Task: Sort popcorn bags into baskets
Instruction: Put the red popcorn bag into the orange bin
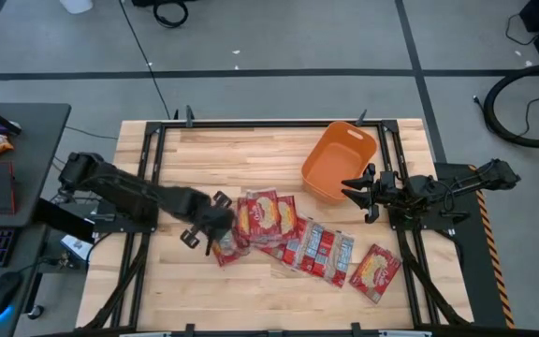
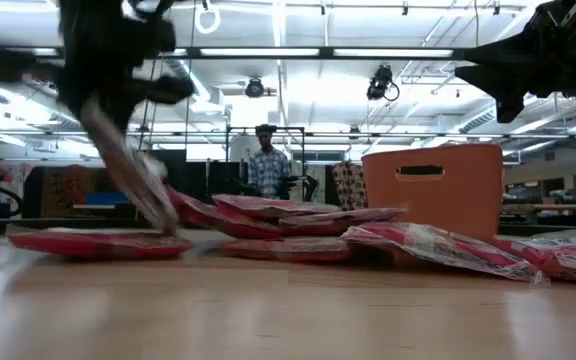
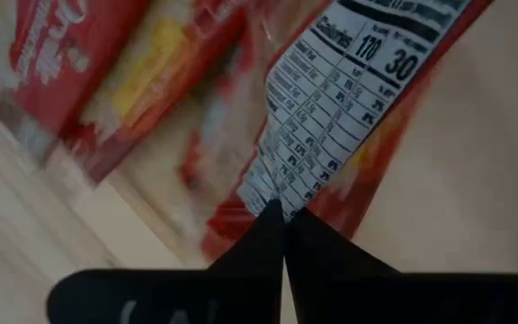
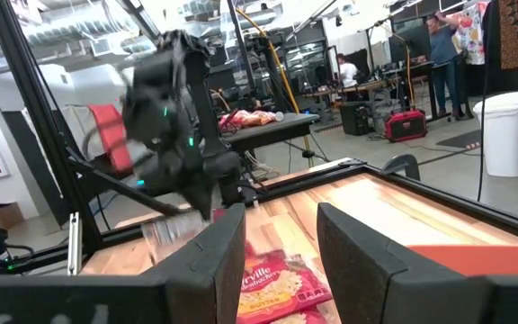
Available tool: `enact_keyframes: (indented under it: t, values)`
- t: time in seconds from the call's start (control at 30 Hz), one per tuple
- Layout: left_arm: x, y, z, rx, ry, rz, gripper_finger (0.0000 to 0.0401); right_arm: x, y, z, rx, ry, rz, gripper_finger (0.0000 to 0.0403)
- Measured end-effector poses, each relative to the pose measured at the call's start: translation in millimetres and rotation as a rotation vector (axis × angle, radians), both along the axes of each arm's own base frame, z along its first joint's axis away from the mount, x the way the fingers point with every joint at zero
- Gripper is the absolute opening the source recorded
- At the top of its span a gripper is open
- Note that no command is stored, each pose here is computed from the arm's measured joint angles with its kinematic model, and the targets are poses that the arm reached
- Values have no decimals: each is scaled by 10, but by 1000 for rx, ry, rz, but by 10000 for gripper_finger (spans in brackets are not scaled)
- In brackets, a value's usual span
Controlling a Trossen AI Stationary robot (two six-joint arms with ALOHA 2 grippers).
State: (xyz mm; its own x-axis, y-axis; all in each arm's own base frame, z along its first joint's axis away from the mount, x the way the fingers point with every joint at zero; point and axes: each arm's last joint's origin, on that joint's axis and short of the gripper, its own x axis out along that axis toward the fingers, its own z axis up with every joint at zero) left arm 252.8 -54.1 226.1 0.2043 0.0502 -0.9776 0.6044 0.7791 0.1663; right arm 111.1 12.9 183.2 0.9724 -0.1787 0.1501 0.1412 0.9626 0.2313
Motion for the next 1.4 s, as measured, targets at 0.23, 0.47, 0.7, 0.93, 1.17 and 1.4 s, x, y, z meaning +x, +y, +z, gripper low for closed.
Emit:
enact_keyframes:
  t: [0.23, 0.47, 0.7, 0.93, 1.17, 1.4]
  values:
    - [157, 293, 723, -116, -81, 149, 9, 0, 0, 0, 0, 0, 0, 144]
    - [608, 480, 869, -136, -496, 165, 9, 0, 0, 0, 0, 0, 0, 144]
    - [1076, 729, 698, -42, -702, 133, 9, 0, 0, 0, 0, 0, 0, 144]
    - [1400, 1014, 557, 145, -868, 13, 9, 0, 0, 0, 0, 0, 0, 144]
    - [1614, 1356, 286, 204, -933, -110, 9, 0, 0, 0, 0, 0, 0, 144]
    - [1813, 1652, -93, 291, -1002, -105, 9, 0, 0, 0, 0, 0, 0, 144]
